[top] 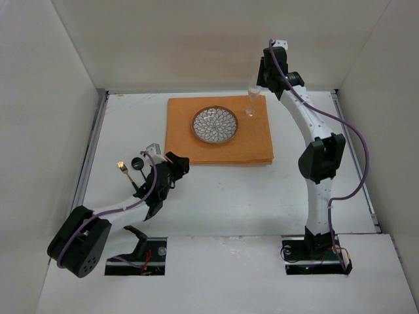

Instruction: Set the dinner table for one person

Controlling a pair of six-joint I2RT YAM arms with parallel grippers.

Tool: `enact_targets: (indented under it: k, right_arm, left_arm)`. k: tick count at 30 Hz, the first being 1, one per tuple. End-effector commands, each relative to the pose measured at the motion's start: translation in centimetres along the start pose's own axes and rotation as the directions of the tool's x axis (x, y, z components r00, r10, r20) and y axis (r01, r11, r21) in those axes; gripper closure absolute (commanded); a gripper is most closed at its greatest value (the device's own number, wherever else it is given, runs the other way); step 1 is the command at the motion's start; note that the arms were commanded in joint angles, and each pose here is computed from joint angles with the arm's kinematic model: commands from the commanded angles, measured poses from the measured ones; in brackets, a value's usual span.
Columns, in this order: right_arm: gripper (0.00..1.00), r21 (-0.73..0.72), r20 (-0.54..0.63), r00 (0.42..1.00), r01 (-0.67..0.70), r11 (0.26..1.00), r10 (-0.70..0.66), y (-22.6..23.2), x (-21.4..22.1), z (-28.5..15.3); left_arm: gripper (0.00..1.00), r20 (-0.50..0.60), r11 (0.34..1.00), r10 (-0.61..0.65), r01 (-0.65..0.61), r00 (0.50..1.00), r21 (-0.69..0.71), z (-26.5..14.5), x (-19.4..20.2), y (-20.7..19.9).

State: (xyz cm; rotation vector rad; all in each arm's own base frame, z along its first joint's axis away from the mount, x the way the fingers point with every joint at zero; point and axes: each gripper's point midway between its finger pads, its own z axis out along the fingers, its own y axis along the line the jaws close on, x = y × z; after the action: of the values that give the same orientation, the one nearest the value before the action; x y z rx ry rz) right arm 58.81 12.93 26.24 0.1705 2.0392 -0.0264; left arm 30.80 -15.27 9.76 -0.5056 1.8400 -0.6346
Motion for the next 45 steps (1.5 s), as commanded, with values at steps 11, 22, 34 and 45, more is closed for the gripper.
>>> enact_targets:
  k: [11, 22, 34, 45]
  right_arm:
    - [0.51, -0.054, 0.173, 0.983, -0.048, 0.997, 0.057, 0.7, -6.9, -5.5]
    - [0.51, -0.077, 0.216, 0.973, -0.065, 0.995, 0.080, -0.2, -8.3, -9.1]
    - [0.85, -0.344, 0.296, 0.924, -0.133, 0.930, 0.242, 1.2, 2.3, -22.1]
    - [0.83, -0.522, 0.188, 0.945, -0.135, 0.842, 0.268, 3.8, 14.8, -25.3]
  left_arm:
    - [0.50, 0.033, 0.998, -0.039, 0.038, 0.999, 0.045, 0.2, -1.1, -1.3]
    - [0.50, 0.028, 0.998, -0.037, 0.036, 0.999, 0.042, 0.2, -1.0, -1.3]
    - [0.51, 0.035, 0.999, 0.034, -0.032, 0.999, -0.039, 0.1, -1.8, -0.6]
    - [0.84, 0.002, 0.912, 0.111, -0.101, 0.994, -0.397, -2.9, -4.3, 7.2]
